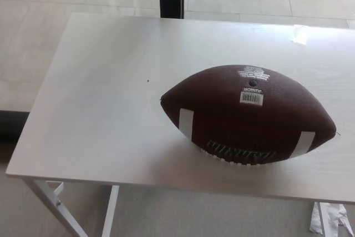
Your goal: The robot uses both its hands to grab the left and right ends of a football kept in the middle of the desk infront of it, lifts it up and places it in the palm of a person
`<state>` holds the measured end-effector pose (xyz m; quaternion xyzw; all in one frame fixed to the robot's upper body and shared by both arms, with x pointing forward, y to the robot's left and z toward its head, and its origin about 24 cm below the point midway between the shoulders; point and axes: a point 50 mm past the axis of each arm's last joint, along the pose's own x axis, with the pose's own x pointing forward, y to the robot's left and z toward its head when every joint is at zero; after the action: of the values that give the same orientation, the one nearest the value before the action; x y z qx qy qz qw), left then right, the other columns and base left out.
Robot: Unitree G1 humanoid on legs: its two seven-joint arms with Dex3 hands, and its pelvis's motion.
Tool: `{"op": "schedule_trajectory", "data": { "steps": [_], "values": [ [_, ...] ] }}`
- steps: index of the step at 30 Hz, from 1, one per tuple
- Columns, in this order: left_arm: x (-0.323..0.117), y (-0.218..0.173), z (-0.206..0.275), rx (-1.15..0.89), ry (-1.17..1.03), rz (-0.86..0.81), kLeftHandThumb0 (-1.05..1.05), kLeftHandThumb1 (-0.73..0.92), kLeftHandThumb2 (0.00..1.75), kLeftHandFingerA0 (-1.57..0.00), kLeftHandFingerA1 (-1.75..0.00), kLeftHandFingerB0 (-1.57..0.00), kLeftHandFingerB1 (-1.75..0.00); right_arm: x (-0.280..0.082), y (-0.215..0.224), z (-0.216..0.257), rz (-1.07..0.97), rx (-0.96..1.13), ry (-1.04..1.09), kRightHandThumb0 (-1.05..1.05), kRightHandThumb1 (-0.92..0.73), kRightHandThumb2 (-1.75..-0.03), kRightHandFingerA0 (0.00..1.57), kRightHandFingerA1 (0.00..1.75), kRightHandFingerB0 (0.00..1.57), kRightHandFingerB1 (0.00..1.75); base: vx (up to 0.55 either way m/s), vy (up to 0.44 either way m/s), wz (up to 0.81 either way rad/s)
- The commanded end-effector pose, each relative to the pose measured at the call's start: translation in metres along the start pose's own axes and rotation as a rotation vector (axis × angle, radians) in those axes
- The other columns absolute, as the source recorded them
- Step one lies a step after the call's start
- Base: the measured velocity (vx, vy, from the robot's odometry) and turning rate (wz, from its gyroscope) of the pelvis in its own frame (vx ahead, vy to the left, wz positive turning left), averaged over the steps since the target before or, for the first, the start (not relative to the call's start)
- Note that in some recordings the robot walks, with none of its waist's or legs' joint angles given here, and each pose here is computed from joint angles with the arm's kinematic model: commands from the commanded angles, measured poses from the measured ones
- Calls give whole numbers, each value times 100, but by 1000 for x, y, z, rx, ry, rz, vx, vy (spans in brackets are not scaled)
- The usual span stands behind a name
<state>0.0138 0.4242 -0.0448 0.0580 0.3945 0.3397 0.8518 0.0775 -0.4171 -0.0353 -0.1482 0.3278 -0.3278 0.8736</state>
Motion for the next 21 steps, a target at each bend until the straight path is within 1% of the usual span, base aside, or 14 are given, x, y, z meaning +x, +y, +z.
{"op": "schedule_trajectory", "data": {
  "steps": [1,3,4,6,7,9,10,11,13,14,15,16,17,21],
  "values": [
    [-4,20,21,-224,-134,-2,-64,55,57,-78,-70,-59,-48,1,-22,26,-84,194,-145,-81,-77,-64,50,48,14,26,0,0,0],
    [-2,21,27,-292,-168,-7,-69,46,86,-62,-73,-39,-56,2,-23,37,-97,267,-187,-94,-67,-98,42,55,11,37,0,0,0],
    [-1,22,30,-307,-181,-8,-73,60,58,-62,-69,-37,-47,3,-24,40,-106,280,-191,-92,-66,-99,40,54,11,38,0,0,0],
    [1,21,48,-324,-258,-20,-79,64,60,-61,-67,-31,-45,9,-28,52,-144,301,-220,-93,-68,-100,44,58,10,40,0,0,0],
    [1,20,57,-320,-289,-25,-88,57,95,-58,-72,-31,-55,11,-27,57,-154,316,-232,-93,-68,-100,43,57,10,39,0,0,0],
    [3,19,65,-336,-309,-30,-87,58,97,-55,-71,-29,-54,10,-27,62,-160,358,-257,-96,-69,-100,41,57,11,39,0,0,0],
    [2,19,65,-338,-309,-30,-87,58,97,-55,-71,-29,-54,11,-27,62,-160,359,-257,-96,-69,-100,41,57,11,39,0,0,0],
    [7,13,93,-362,-385,-65,-79,78,64,-47,-66,-28,-41,9,-27,79,-180,439,-296,-85,-80,-65,39,47,14,29,0,0,0],
    [7,11,109,-389,-432,-78,-79,77,63,-49,-68,-28,-42,8,-27,91,-194,460,-320,-84,-82,-66,38,48,13,29,0,0,0],
    [7,8,130,-407,-484,-85,-85,60,100,-44,-70,-20,-52,6,-26,104,-201,474,-364,-81,-69,-103,29,56,8,36,0,0,0],
    [6,6,139,-415,-506,-89,-85,60,100,-44,-70,-20,-52,4,-25,110,-204,482,-382,-81,-69,-103,29,56,8,36,0,0,0],
    [6,4,150,-427,-532,-98,-90,62,100,-49,-69,-25,-53,4,-25,118,-198,491,-413,-78,-86,-67,33,47,11,24,0,0,0],
    [3,0,168,-446,-576,-121,-86,70,61,-56,-55,-37,-42,3,-23,130,-194,501,-449,-82,-86,-67,35,42,13,25,0,0,0],
    [-13,-12,219,-480,-690,-187,-87,65,61,-63,-44,-47,-37,1,-16,165,-162,551,-540,-85,-83,-66,38,40,16,29,0,0,0]
  ]
}}
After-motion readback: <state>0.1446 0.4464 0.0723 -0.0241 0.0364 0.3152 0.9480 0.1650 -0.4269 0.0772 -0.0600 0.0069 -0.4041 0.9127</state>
